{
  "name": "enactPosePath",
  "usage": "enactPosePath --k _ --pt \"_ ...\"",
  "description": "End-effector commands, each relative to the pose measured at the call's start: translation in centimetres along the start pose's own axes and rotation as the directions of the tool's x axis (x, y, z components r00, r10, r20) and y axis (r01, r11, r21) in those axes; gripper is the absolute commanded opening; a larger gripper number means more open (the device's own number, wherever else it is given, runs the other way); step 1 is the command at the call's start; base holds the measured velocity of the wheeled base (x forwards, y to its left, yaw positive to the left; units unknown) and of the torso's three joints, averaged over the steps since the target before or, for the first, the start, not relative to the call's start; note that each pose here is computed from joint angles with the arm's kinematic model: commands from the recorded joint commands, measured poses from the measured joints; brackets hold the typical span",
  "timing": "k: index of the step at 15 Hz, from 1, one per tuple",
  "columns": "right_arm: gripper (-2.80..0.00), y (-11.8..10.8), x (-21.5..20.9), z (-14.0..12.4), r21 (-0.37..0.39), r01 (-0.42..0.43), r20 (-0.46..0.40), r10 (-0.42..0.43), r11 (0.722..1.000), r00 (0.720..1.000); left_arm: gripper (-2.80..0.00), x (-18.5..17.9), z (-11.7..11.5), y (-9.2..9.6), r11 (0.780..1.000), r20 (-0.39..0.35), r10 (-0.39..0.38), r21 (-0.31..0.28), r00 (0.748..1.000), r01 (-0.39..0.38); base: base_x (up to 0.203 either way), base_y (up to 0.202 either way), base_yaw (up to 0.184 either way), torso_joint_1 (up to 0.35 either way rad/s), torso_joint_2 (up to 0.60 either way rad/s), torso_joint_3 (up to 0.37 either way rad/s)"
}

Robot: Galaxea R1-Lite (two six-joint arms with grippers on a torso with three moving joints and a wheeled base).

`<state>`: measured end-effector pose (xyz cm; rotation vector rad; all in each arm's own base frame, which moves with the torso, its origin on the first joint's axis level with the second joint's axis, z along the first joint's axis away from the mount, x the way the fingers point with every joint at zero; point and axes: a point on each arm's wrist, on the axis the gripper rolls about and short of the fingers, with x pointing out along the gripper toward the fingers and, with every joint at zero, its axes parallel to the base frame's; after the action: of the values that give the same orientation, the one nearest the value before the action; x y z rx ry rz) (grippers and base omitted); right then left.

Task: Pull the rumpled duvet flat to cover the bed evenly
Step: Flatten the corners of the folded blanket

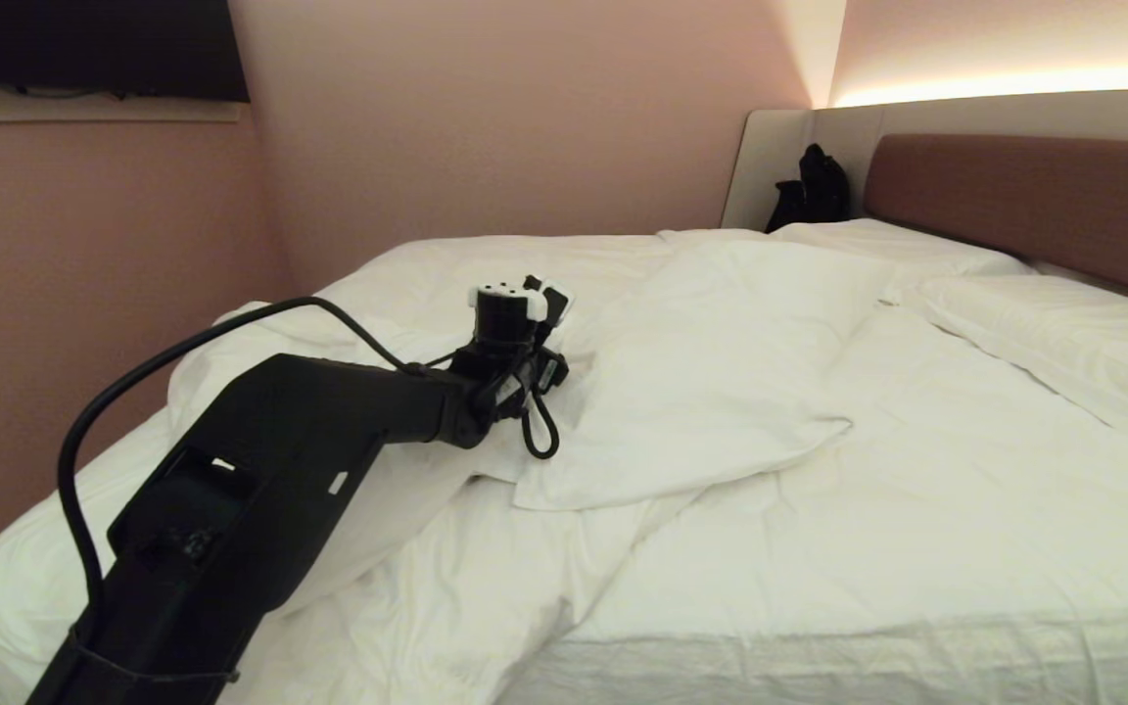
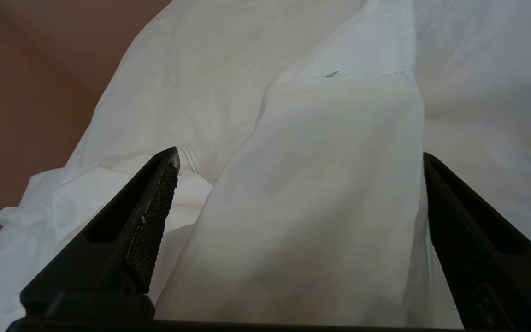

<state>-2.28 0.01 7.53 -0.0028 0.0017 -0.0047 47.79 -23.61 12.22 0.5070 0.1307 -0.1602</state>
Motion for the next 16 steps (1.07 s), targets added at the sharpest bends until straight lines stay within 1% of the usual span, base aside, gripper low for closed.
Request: enactPosePath --k 1,9,10,16 --pt "-2.8 0.0 0.01 0.01 0.0 0.0 -0.001 0.0 1.0 1.0 0.0 0.12 -0.18 0.2 1.0 -0.005 0.008 0.003 1.0 -0.008 0.0 0.0 0.0 0.0 0.0 0.0" --pt "-2.8 0.0 0.01 0.01 0.0 0.0 -0.001 0.0 1.0 1.0 0.0 0.47 -0.8 0.31 1.0 -0.022 0.026 0.009 0.999 -0.026 0.0 0.0 0.0 0.0 0.0 0.0" --pt "-2.8 0.0 0.01 0.01 0.0 0.0 -0.001 0.0 1.0 1.0 -2.8 0.44 -0.72 0.35 1.0 -0.02 0.027 0.008 0.999 -0.027 0.0 0.0 0.0 0.0 0.0 0.0" --pt "-2.8 0.0 0.01 0.01 0.0 0.0 -0.001 0.0 1.0 1.0 -2.8 0.28 -0.29 0.81 0.999 -0.008 0.035 0.002 0.999 -0.035 0.0 0.0 0.0 0.0 0.0 0.0"
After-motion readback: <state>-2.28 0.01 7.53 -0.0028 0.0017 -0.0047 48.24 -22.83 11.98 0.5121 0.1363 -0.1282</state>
